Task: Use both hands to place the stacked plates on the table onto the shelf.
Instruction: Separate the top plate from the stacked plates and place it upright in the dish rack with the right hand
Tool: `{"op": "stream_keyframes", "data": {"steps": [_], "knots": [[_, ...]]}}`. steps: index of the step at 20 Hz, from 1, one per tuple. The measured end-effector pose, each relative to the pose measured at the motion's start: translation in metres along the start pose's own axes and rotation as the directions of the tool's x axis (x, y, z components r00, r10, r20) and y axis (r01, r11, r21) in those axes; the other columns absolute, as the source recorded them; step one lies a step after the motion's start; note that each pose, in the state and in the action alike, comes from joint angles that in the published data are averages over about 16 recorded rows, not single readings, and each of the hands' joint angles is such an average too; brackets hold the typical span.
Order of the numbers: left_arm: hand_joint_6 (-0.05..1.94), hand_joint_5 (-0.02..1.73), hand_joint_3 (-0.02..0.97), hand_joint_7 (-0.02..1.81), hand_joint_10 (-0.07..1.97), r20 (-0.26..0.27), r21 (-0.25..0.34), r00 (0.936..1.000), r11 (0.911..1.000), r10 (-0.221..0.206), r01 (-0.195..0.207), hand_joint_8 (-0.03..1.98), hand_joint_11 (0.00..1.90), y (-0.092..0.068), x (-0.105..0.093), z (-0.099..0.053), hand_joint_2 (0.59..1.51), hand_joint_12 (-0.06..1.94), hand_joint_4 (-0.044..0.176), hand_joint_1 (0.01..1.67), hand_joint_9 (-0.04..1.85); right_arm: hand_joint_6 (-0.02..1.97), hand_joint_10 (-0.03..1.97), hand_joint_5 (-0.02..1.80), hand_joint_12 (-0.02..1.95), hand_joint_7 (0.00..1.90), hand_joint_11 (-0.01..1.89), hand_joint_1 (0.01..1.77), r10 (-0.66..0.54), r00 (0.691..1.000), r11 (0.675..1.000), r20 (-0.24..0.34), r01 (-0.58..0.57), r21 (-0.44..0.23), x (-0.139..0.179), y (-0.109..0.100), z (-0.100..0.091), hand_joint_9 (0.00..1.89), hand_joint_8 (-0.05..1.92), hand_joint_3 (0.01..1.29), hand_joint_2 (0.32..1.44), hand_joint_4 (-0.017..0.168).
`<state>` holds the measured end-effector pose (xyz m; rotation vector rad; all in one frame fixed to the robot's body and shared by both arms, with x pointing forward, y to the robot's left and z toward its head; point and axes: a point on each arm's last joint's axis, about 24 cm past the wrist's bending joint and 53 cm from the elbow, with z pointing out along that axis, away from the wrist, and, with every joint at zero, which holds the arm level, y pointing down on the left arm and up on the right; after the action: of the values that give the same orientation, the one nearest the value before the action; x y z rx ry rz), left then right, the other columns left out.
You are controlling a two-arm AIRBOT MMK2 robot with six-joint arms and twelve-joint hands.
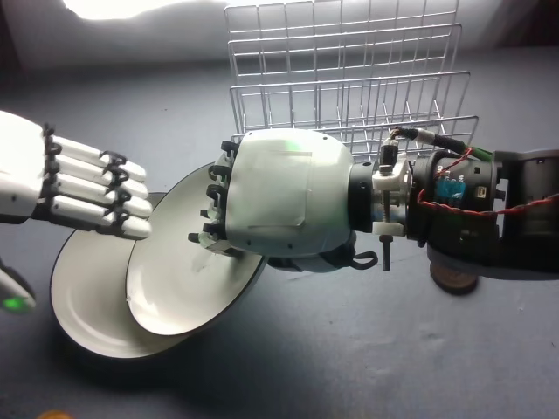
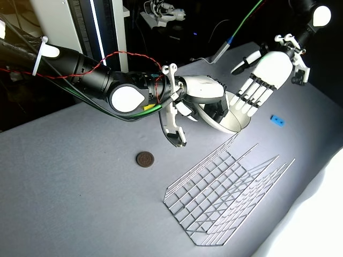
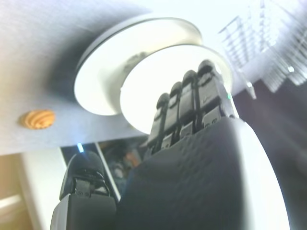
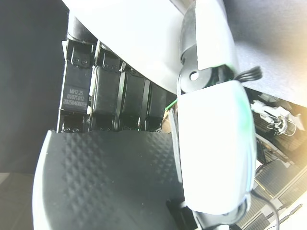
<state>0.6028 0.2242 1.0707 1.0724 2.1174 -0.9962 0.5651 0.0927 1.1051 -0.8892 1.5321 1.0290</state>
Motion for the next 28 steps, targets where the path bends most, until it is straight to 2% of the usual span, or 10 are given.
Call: {"op": "stream_keyframes", "data": {"steps": [3, 14, 18, 20, 28], "knots": [[0.01, 0.02, 0.014, 0.02, 0.02, 0.012, -0.011, 0.9999, 0.9999, 0.007, -0.006, -0.01, 0.02, 0.004, -0.006, -0.002, 1.189, -0.02, -0.002, 0.02, 0.02, 0.76, 0.75, 0.94, 0.96, 1.08, 0.95, 1.25, -0.001, 1.0, 1.0, 0.004, 0.001, 0.0, -0.001, 0.0, 0.0, 1.11, 0.69, 0.01, 0.97, -0.002], [0.01, 0.02, 0.014, 0.02, 0.02, 0.076, -0.07, 0.9969, 0.9974, 0.022, -0.016, -0.01, 0.02, 0.022, -0.031, -0.021, 1.189, -0.02, -0.002, 0.02, 0.02, 0.76, 0.7, 0.96, 0.93, 1.1, 0.96, 1.25, 0.003, 1.0, 1.0, 0.02, -0.003, 0.003, -0.007, -0.002, 0.002, 1.13, 0.66, 0.01, 0.97, -0.001], [0.01, 0.02, 0.014, 0.02, 0.02, 0.079, -0.083, 0.9967, 0.9965, 0.02, -0.013, -0.01, 0.02, 0.026, -0.032, -0.026, 1.188, -0.02, -0.002, 0.02, 0.02, 0.76, 0.87, 0.97, 0.92, 1.12, 0.97, 1.26, 0.024, 0.999, 1.0, 0.038, -0.024, 0.016, -0.017, -0.007, 0.003, 1.11, 0.63, 0.01, 0.97, -0.004], [0.01, 0.02, 0.014, 0.02, 0.02, 0.08, -0.089, 0.9967, 0.996, 0.017, -0.01, -0.01, 0.02, 0.028, -0.032, -0.028, 1.187, -0.02, -0.002, 0.02, 0.02, 0.76, 0.87, 0.98, 0.93, 1.12, 0.97, 1.26, 0.035, 0.998, 0.999, 0.049, -0.036, 0.024, -0.025, -0.009, 0.002, 1.11, 0.63, 0.01, 0.97, -0.005], [0.01, 0.02, 0.014, 0.02, 0.02, 0.082, -0.122, 0.9966, 0.9926, 0.003, 0.007, -0.01, 0.01, 0.039, -0.032, -0.038, 1.183, -0.02, -0.002, 0.02, 0.02, 0.76, 0.57, 1.03, 1.02, 1.16, 0.97, 1.26, 0.076, 0.992, 0.996, 0.099, -0.08, 0.042, -0.058, -0.014, -0.005, 1.19, 0.65, 0.01, 0.97, 0.009]]}}
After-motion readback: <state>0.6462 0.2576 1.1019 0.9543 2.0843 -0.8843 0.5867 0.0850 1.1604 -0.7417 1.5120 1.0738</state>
